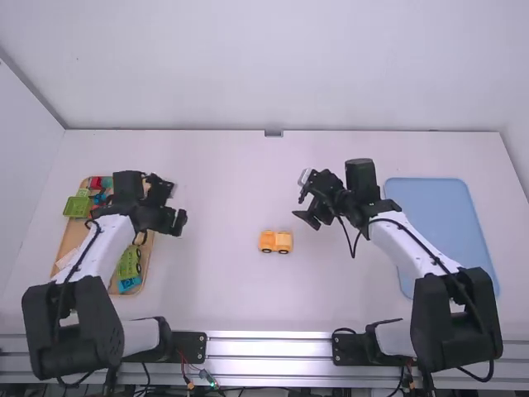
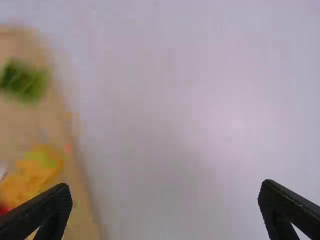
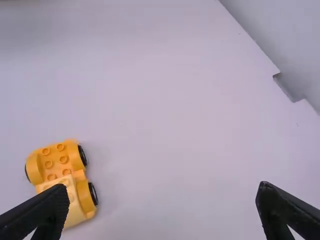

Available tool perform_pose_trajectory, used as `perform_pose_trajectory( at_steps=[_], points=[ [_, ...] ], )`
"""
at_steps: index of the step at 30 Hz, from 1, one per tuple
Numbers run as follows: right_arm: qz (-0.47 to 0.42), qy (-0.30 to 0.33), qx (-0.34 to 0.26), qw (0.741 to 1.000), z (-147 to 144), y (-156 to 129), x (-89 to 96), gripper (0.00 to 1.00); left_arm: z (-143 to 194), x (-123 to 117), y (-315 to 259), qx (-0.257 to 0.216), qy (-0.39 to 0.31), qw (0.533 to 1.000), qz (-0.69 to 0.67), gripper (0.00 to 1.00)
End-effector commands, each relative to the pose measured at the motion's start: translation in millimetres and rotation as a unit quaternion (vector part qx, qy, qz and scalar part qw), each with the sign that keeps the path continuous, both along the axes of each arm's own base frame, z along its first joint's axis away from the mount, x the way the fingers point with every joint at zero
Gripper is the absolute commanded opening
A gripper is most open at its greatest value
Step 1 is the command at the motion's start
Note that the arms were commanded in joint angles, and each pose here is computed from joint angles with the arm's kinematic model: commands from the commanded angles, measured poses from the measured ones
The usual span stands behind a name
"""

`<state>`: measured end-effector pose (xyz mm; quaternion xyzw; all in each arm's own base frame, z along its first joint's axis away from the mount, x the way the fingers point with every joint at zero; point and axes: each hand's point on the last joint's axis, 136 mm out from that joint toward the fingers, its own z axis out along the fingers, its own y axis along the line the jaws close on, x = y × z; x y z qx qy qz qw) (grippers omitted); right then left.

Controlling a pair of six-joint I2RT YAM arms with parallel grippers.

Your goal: Assemble lego blocks to make yellow taxi

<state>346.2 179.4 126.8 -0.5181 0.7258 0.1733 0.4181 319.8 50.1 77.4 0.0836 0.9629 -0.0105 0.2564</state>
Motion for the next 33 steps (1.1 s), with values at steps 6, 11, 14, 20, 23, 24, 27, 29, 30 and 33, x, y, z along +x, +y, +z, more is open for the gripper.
perform_pose_trajectory(
  at_steps=[6, 11, 14, 20, 23, 24, 27, 29, 30, 33],
  points=[
    [-0.004, -0.011, 0.011, 1.000, 7, 2, 5.0, 0.99, -14, -36, 78, -0.035, 0.066, 0.967, 0.242, 0.99],
    [-0.016, -0.012, 0.022, 1.000, 12, 3, 9.3, 0.99, -20, -46, 103, -0.052, 0.141, 0.952, 0.267, 0.99],
    [-0.015, -0.018, 0.022, 0.999, 13, 3, 10.8, 0.99, -25, -37, 113, -0.045, 0.183, 0.959, 0.214, 0.99],
    [-0.039, -0.041, 0.008, 0.998, 16, -4, 22.6, 0.99, -43, -31, 109, -0.016, 0.239, 0.970, 0.031, 0.89],
    [-0.049, -0.054, 0.003, 0.997, 19, -7, 28.3, 0.99, -46, -29, 110, -0.001, 0.233, 0.972, -0.030, 0.79],
    [-0.052, -0.058, 0.004, 0.997, 20, -7, 30.1, 0.99, -46, -27, 111, 0.007, 0.230, 0.972, -0.041, 0.71],
    [-0.072, -0.064, 0.009, 0.995, 25, -10, 36.8, 0.99, -46, -27, 113, 0.016, 0.223, 0.972, -0.072, 0.63],
    [-0.085, -0.067, 0.010, 0.994, 27, -12, 40.7, 0.99, -46, -27, 113, 0.018, 0.221, 0.971, -0.087, 0.62],
    [-0.093, -0.070, 0.011, 0.993, 28, -13, 43.3, 0.99, -47, -28, 112, 0.020, 0.221, 0.970, -0.098, 0.65],
    [-0.098, -0.075, 0.013, 0.992, 32, -13, 46.1, 0.99, -52, -30, 110, 0.033, 0.221, 0.966, -0.133, 0.66]
  ],
)
